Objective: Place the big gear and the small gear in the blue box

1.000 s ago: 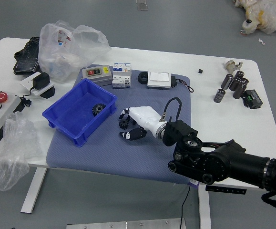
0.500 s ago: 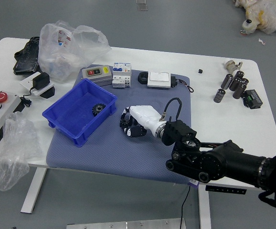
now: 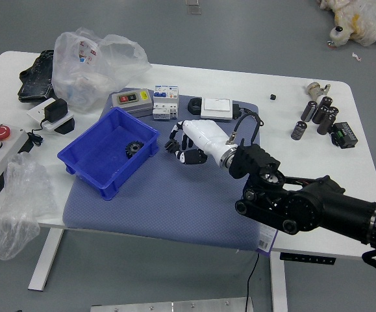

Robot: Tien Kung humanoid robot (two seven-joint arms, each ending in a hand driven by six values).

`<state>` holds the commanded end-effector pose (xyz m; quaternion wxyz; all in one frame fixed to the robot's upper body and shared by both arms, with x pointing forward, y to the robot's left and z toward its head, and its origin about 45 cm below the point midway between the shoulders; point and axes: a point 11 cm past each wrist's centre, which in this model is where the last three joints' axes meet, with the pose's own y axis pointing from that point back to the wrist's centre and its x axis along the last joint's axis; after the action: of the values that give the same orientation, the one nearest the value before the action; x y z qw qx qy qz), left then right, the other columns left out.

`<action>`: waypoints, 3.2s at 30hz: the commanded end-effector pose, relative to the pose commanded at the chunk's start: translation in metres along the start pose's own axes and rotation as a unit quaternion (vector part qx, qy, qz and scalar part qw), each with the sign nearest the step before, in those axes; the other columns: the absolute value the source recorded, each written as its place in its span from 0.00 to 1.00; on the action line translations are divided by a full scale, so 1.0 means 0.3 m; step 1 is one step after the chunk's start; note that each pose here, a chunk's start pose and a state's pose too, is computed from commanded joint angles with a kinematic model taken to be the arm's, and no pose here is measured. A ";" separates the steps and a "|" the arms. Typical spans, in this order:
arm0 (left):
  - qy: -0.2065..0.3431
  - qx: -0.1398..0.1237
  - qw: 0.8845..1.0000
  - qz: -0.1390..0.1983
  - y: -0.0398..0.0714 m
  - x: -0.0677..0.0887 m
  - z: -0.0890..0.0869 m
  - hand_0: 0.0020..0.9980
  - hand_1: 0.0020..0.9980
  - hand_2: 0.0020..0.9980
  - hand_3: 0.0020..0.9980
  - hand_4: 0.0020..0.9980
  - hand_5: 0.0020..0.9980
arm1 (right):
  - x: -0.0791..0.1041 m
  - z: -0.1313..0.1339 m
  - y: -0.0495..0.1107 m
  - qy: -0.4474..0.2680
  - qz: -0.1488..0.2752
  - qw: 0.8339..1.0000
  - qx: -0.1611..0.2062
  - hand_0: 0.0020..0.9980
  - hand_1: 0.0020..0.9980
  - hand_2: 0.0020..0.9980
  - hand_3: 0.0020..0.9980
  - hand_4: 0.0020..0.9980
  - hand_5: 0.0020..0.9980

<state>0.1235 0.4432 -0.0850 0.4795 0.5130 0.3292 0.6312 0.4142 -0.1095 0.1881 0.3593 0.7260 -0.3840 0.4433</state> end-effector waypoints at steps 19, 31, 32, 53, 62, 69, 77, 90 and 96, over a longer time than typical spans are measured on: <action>-0.003 0.001 1.000 0.004 0.001 0.017 0.006 0.67 0.64 0.63 0.70 0.70 0.39 | 0.035 -0.271 -0.065 0.100 -0.003 0.990 0.101 0.32 0.43 0.39 0.58 0.56 0.16; -0.003 0.001 1.000 0.004 0.001 0.018 0.011 0.67 0.65 0.63 0.70 0.71 0.39 | 0.033 -0.312 -0.084 0.099 0.001 0.989 0.109 0.38 0.60 0.71 0.70 0.59 0.17; -0.003 0.001 1.000 0.004 0.001 0.018 0.012 0.67 0.65 0.63 0.70 0.71 0.39 | 0.033 -0.312 -0.084 0.098 0.001 0.989 0.109 0.40 0.63 0.75 0.74 0.59 0.17; -0.001 0.001 1.000 0.002 0.000 0.009 0.006 0.67 0.65 0.63 0.70 0.71 0.39 | 0.129 -0.202 -0.066 0.038 0.045 0.996 0.072 0.38 0.62 0.74 0.75 0.62 0.19; 0.004 0.003 1.000 0.001 0.000 0.000 -0.011 0.67 0.65 0.63 0.70 0.71 0.39 | 0.156 -0.062 0.028 -0.055 0.078 0.994 0.056 0.38 0.58 0.71 0.74 0.64 0.21; 0.006 0.003 1.000 -0.002 0.000 -0.011 -0.016 0.67 0.64 0.63 0.70 0.71 0.40 | 0.167 0.043 0.135 -0.179 0.117 0.976 0.037 0.37 0.56 0.69 0.73 0.64 0.21; 0.005 0.004 1.000 -0.002 0.000 -0.011 -0.015 0.67 0.64 0.63 0.70 0.71 0.40 | 0.010 0.051 0.190 -0.206 0.073 0.976 0.019 0.37 0.55 0.70 0.73 0.64 0.20; 0.002 0.003 1.000 0.000 0.000 -0.003 -0.005 0.67 0.64 0.63 0.70 0.71 0.39 | 0.004 -0.117 0.123 -0.032 -0.038 0.994 0.097 0.37 0.50 0.82 0.77 0.64 0.21; 0.003 0.004 1.000 -0.003 0.000 -0.014 -0.010 0.66 0.64 0.63 0.70 0.70 0.39 | -0.006 -0.186 0.094 0.015 -0.067 0.990 0.121 0.34 0.46 0.85 0.79 0.62 0.22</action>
<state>0.1208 0.4394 -0.0872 0.4786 0.5122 0.3350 0.6295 0.3684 -0.0735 0.2109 0.3035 0.7812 -0.2726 0.4725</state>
